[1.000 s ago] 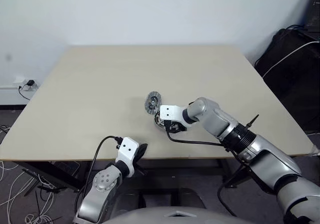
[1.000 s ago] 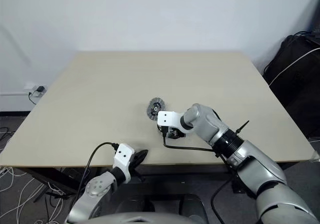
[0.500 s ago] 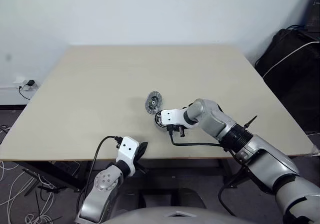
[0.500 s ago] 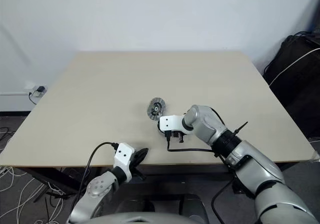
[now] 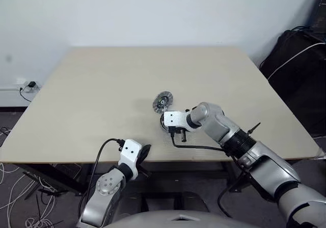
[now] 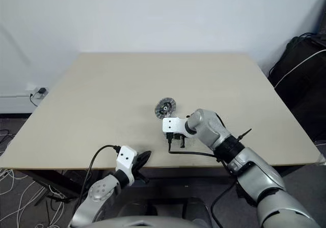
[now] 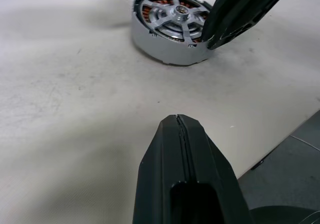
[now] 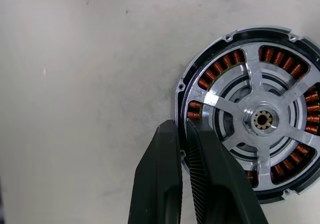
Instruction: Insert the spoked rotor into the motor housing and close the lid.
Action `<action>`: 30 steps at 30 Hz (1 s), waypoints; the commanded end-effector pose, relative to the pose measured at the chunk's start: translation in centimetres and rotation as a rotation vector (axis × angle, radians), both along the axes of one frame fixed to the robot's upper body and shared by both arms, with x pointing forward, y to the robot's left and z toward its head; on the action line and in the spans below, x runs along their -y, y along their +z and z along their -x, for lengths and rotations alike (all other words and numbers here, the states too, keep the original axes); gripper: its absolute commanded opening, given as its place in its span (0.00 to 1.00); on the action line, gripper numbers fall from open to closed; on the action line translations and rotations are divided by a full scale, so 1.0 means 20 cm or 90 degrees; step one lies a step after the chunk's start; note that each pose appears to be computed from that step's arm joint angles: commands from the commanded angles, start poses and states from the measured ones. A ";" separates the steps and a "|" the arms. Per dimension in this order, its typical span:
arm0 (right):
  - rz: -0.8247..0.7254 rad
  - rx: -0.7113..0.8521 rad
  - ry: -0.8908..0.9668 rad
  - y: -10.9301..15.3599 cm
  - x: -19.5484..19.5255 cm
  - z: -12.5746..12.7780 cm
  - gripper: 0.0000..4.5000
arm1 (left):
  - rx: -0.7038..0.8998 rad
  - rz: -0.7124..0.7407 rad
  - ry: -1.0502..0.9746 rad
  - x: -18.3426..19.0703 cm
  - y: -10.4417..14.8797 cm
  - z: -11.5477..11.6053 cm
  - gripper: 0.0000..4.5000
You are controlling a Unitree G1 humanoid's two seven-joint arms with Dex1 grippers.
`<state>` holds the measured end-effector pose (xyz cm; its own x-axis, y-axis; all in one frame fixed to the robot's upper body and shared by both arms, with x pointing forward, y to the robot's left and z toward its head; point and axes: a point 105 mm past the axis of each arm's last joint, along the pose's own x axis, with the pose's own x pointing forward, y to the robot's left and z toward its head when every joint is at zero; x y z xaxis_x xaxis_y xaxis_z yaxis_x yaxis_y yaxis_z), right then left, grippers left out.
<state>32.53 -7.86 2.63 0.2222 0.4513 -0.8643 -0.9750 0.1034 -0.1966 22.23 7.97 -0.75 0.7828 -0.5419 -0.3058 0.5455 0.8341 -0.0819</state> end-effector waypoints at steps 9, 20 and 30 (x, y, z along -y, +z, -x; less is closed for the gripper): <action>-0.164 -0.093 -0.218 0.14 -0.02 0.15 0.00 | 0.014 0.020 0.003 0.02 0.03 0.00 0.00; -0.239 -0.173 -0.437 0.11 -0.19 0.23 0.00 | 0.006 0.018 -0.002 0.02 0.02 0.00 0.00; -0.302 -0.196 -0.538 0.08 -0.33 0.14 0.15 | 0.005 0.015 0.004 0.01 0.02 0.01 0.00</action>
